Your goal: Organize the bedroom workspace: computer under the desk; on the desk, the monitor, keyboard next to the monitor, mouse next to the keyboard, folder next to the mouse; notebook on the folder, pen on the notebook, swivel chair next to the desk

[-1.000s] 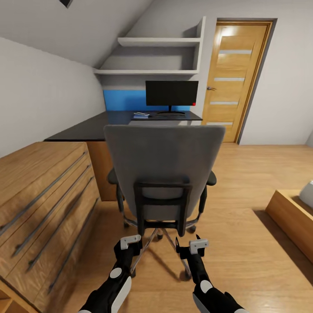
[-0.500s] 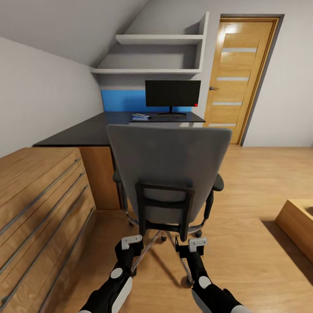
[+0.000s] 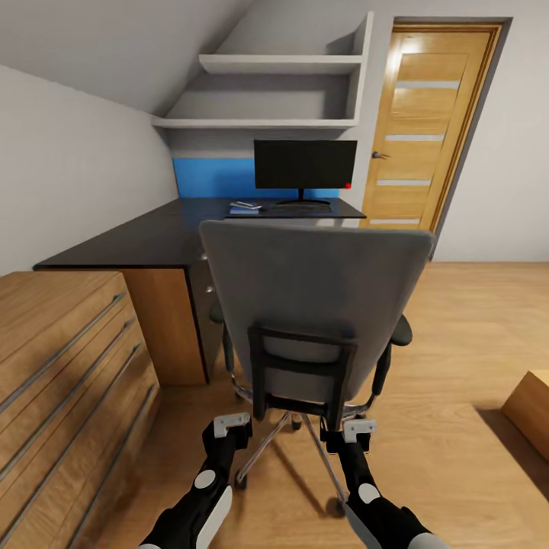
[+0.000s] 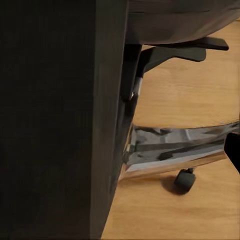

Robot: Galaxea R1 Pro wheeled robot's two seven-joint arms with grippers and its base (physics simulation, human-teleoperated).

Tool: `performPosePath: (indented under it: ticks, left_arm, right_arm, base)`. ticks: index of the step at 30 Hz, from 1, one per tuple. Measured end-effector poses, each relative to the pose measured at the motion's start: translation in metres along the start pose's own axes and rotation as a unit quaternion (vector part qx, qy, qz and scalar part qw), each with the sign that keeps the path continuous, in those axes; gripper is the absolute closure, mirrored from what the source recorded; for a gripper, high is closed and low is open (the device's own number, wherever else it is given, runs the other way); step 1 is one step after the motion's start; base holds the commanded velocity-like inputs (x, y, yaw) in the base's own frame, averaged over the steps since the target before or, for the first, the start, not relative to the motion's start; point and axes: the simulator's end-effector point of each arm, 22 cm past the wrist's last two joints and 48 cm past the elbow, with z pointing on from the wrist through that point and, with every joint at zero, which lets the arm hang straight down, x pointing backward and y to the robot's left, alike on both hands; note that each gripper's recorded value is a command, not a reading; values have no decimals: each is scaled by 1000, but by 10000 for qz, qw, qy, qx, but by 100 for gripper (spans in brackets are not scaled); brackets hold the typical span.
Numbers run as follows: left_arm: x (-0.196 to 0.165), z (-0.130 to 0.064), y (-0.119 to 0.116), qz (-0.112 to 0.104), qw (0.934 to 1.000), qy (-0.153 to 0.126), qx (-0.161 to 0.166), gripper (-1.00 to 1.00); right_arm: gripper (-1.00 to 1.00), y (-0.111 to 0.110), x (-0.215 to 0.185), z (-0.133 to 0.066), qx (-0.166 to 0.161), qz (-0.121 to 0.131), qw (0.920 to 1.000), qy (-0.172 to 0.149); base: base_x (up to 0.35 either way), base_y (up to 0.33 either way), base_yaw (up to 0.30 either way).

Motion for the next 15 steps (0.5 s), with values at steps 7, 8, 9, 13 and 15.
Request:
performPosePath:
  ticks: [7,8,9,13,15]
  left_arm:
    - [-1,0,1,-1,10000,-11,-8,-100]
    - [-1,0,0,3,10000,-10,2,-100]
    - [0,0,0,5,10000,-6,8,-100]
    - [2,1,-2,32,10000,17,26,-100]
    - [4,0,-5,76,9999,27,71,-100]
  right_arm:
    - [-100,-1,0,0,36,64,10000,-9]
    - [-100,-2,0,0,51,77,10000,-9]
    - [-100,-2,0,0,53,77,10000,-8]
    - [-100,-1,2,0,39,44,10000,5]
    - [-100,-1,3,0,38,41,10000,16]
  base:
    - [321,0,7]
    - [321,0,70]
    - [298,0,101]
    - [102,0,160]
    - [24,0,181]
